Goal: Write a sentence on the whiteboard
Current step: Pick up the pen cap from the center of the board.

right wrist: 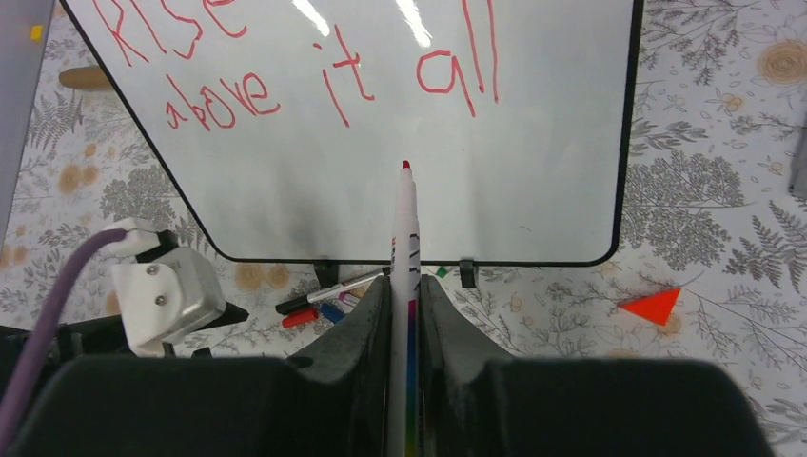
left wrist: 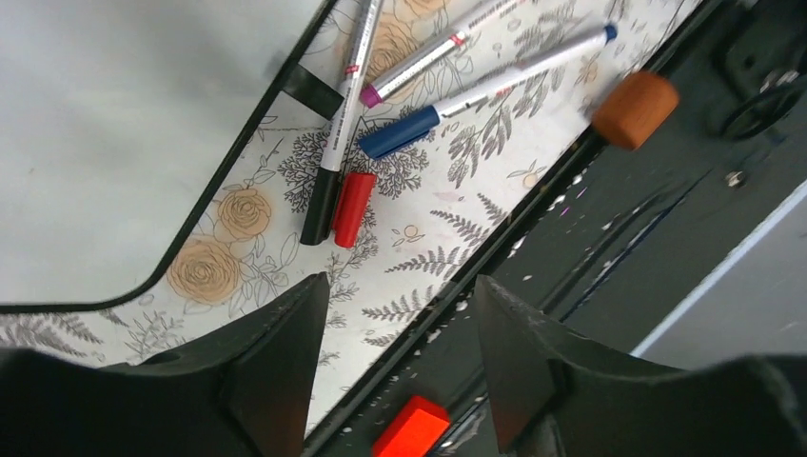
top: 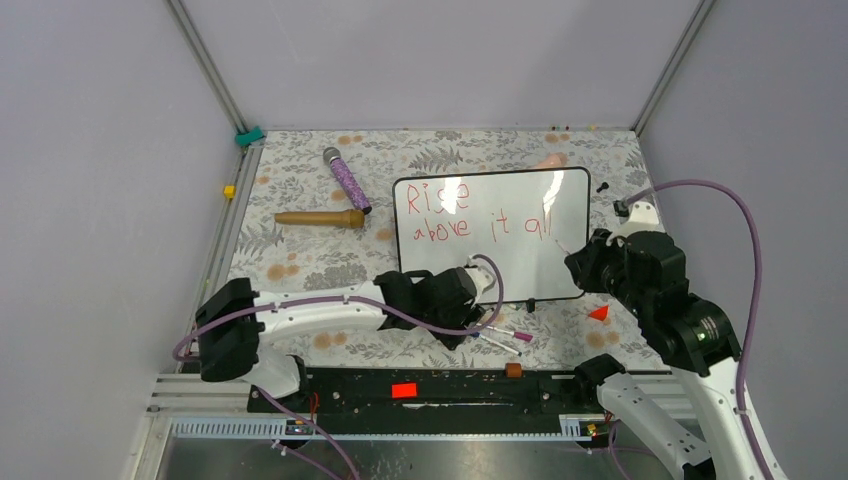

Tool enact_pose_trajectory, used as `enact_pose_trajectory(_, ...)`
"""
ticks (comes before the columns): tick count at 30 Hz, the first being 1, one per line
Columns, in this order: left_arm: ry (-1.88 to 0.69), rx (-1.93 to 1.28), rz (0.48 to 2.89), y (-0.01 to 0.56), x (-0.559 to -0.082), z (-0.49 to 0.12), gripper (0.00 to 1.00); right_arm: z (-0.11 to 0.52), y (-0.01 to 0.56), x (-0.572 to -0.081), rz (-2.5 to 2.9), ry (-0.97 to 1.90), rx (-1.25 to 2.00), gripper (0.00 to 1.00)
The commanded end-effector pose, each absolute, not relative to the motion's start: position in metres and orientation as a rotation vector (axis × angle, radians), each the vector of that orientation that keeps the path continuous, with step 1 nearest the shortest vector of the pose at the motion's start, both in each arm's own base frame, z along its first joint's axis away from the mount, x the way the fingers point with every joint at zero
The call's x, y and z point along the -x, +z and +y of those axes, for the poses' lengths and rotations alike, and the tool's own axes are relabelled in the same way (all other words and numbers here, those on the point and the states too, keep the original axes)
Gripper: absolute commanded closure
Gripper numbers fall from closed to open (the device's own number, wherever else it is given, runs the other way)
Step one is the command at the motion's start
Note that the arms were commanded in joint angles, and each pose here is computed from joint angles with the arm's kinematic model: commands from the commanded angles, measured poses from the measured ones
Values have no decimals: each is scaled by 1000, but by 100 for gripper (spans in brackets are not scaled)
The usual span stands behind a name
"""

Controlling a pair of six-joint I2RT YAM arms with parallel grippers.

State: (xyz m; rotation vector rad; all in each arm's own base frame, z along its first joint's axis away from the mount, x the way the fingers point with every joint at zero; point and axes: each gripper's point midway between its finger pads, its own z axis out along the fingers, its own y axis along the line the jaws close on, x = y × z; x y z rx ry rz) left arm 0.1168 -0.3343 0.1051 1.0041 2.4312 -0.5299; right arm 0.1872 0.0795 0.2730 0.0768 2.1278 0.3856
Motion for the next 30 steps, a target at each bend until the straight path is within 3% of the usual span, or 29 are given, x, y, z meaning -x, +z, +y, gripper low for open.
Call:
enact_pose_trajectory(1,-504,-1266,2283,107,-120,-346,44,62,278,-179,2103,298,-73,100)
enact_pose_trajectory(13,-435,-1380,2301,71,-126,-362,58,52,285,-174,2088,254,-79,100)
enact_pose_trajectory(30,-327,-1358,2342,43,-140,-365,62,53,286,-175,2089,259,-71,100)
